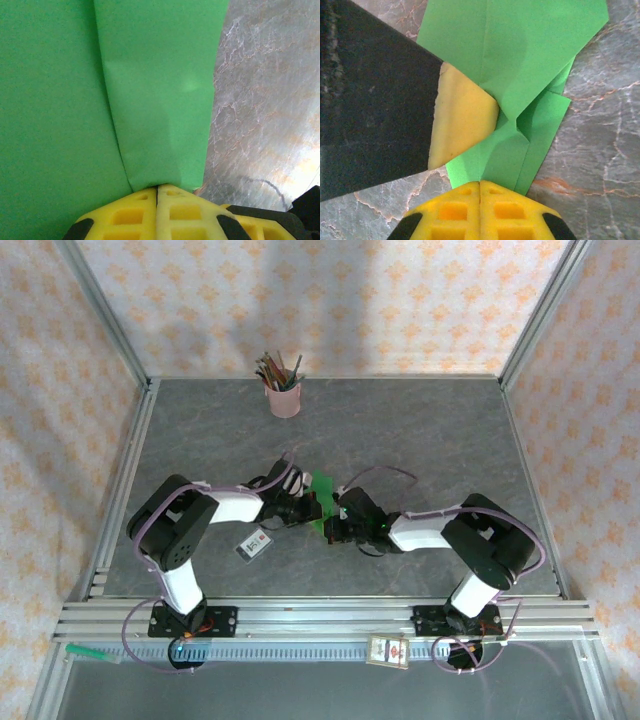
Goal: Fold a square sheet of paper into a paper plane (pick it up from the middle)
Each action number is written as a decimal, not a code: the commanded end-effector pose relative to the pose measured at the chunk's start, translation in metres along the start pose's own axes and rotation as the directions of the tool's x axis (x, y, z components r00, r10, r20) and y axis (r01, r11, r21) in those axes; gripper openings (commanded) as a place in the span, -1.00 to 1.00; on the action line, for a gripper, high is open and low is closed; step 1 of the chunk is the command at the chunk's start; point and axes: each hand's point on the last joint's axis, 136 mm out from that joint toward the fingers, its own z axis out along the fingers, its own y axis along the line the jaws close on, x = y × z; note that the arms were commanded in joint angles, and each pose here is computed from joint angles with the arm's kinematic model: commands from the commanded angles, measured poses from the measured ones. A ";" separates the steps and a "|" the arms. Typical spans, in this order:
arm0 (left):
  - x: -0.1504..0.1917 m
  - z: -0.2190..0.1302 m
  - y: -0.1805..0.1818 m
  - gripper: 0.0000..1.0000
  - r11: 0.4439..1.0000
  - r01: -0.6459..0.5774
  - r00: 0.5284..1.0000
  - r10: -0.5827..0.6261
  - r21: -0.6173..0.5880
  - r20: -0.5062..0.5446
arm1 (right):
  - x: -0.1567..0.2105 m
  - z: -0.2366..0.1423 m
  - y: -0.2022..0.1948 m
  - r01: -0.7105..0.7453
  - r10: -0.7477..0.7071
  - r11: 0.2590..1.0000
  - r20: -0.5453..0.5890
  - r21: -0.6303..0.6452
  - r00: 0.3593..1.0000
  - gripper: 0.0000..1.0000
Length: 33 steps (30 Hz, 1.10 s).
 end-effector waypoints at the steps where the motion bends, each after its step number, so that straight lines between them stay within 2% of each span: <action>1: -0.039 -0.004 0.020 -0.94 0.997 0.002 0.993 0.008 -0.081 0.115 | 0.086 -0.006 -0.076 0.001 0.074 0.965 -0.274 0.264 0.959 -1.00; 29: -0.097 -0.013 0.027 -0.80 0.997 0.019 0.985 -0.004 -0.080 0.174 | 0.098 -0.006 -0.080 0.009 0.082 0.963 -0.322 0.271 0.943 -1.00; 33: -0.096 -0.026 0.012 -0.77 0.999 -0.001 0.980 0.008 -0.035 0.197 | 0.097 -0.006 -0.080 0.010 0.081 0.962 -0.319 0.275 0.944 -1.00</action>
